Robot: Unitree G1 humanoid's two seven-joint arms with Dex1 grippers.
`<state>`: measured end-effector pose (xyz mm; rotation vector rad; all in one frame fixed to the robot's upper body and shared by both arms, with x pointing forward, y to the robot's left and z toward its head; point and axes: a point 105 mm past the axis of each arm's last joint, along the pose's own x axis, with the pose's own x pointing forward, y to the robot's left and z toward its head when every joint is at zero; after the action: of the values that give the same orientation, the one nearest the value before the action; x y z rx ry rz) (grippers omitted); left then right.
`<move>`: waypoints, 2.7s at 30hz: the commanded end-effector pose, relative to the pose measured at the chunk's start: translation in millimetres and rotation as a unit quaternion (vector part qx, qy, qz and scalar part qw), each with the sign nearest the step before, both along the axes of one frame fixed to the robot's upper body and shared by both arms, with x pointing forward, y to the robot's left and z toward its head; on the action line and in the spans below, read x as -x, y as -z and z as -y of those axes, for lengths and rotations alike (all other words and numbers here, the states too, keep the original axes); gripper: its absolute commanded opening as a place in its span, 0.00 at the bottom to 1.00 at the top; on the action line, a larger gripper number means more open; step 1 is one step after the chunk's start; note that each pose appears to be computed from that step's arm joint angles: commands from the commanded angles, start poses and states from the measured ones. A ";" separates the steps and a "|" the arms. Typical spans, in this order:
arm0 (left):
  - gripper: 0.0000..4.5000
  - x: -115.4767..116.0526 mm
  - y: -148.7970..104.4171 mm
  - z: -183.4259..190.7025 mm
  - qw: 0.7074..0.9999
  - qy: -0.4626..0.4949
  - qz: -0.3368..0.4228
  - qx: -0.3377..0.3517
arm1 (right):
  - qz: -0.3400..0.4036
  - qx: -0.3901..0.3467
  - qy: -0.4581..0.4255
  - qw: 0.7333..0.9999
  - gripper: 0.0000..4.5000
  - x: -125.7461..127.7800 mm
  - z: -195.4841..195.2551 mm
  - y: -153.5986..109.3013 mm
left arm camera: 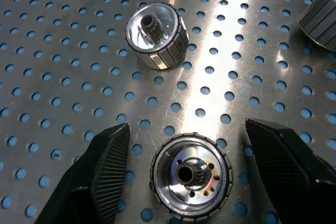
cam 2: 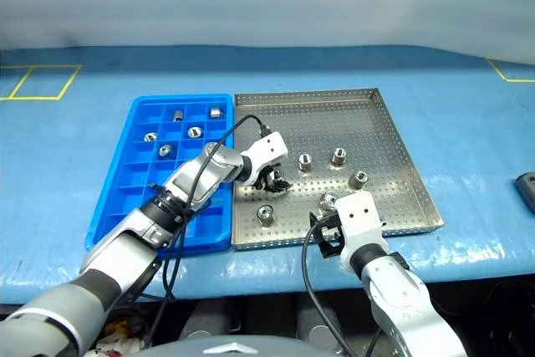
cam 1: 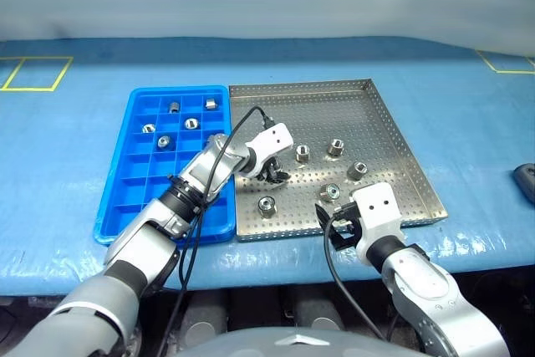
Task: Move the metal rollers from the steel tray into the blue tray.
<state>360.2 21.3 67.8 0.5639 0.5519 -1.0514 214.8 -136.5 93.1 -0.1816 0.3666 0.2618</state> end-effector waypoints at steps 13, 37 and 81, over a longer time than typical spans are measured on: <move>0.39 -8.0 -75.4 -8.3 0.965 -0.105 0.035 0.239 | 0.045 0.009 -0.061 0.997 1.00 -13.8 -16.8 -20.7; 0.39 17.8 -71.1 -171.8 0.808 -0.489 0.291 0.152 | 0.113 -0.026 -0.328 0.937 1.00 -37.7 -111.1 -42.4; 1.00 71.6 -22.6 -2.2 0.963 0.266 -0.027 0.013 | 0.035 -0.011 -0.058 0.998 1.00 11.1 -16.3 -11.7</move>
<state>290.8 26.0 89.2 0.6115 0.4495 -1.5322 204.8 -122.9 92.2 -0.1880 0.3407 0.3776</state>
